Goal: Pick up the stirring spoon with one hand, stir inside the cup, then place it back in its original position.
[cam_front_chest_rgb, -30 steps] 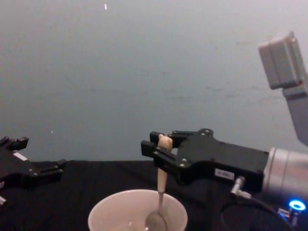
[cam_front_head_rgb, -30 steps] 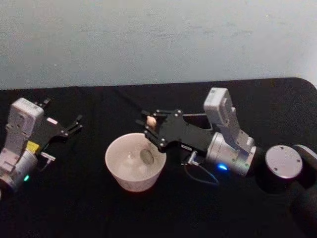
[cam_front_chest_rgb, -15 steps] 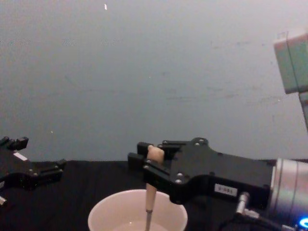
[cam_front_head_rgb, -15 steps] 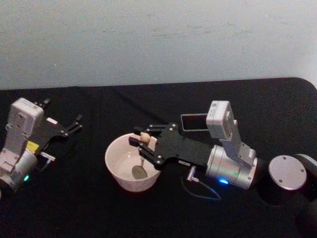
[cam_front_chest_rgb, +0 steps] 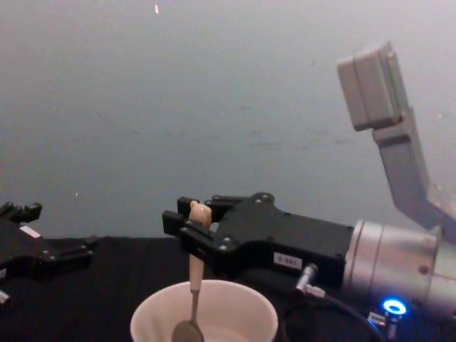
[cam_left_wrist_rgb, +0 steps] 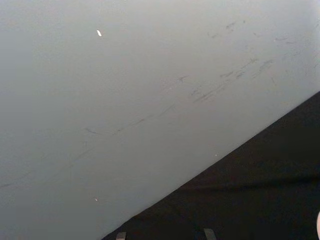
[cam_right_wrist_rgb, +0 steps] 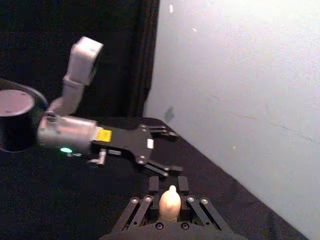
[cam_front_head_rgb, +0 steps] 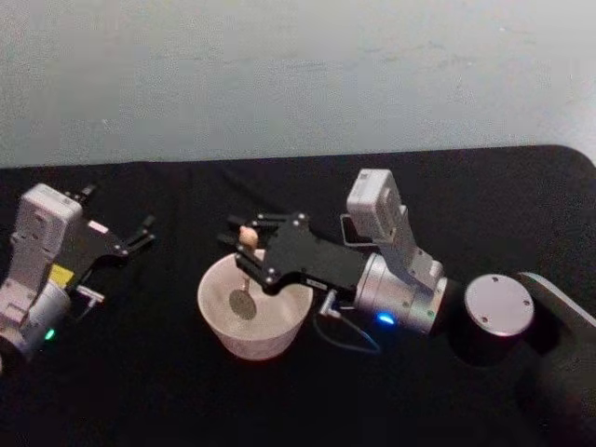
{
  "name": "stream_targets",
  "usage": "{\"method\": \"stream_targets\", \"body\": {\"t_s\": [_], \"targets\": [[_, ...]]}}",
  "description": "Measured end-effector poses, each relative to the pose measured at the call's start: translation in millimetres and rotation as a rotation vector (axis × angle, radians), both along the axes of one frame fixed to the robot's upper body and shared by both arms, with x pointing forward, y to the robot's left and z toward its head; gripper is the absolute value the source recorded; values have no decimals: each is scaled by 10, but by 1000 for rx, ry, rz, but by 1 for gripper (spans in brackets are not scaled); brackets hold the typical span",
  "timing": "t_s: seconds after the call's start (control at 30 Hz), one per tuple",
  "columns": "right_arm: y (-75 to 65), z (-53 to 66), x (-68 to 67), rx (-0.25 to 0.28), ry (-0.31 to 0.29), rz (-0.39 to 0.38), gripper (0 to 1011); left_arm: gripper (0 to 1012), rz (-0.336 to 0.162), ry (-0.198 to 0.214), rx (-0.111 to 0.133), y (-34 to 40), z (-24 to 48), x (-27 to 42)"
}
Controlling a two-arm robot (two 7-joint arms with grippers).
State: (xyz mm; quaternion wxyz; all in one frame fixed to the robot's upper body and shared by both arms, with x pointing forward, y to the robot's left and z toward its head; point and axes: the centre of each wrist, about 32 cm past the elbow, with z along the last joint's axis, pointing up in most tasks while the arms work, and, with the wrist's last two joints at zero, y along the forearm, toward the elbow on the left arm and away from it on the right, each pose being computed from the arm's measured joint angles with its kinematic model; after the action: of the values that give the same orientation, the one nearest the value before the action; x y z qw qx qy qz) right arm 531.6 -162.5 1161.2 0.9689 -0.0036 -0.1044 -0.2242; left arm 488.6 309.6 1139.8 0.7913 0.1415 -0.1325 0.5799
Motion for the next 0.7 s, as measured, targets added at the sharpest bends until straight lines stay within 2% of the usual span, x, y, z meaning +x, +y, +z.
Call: {"method": "stream_targets", "body": {"t_s": [0.27,0.7], "targets": [[-46,0,92,2,-3,-53,215,1001,0,0,0,0,0,0],[-146,3,96,-8,-7,-76,215,1001,0,0,0,0,0,0]]}}
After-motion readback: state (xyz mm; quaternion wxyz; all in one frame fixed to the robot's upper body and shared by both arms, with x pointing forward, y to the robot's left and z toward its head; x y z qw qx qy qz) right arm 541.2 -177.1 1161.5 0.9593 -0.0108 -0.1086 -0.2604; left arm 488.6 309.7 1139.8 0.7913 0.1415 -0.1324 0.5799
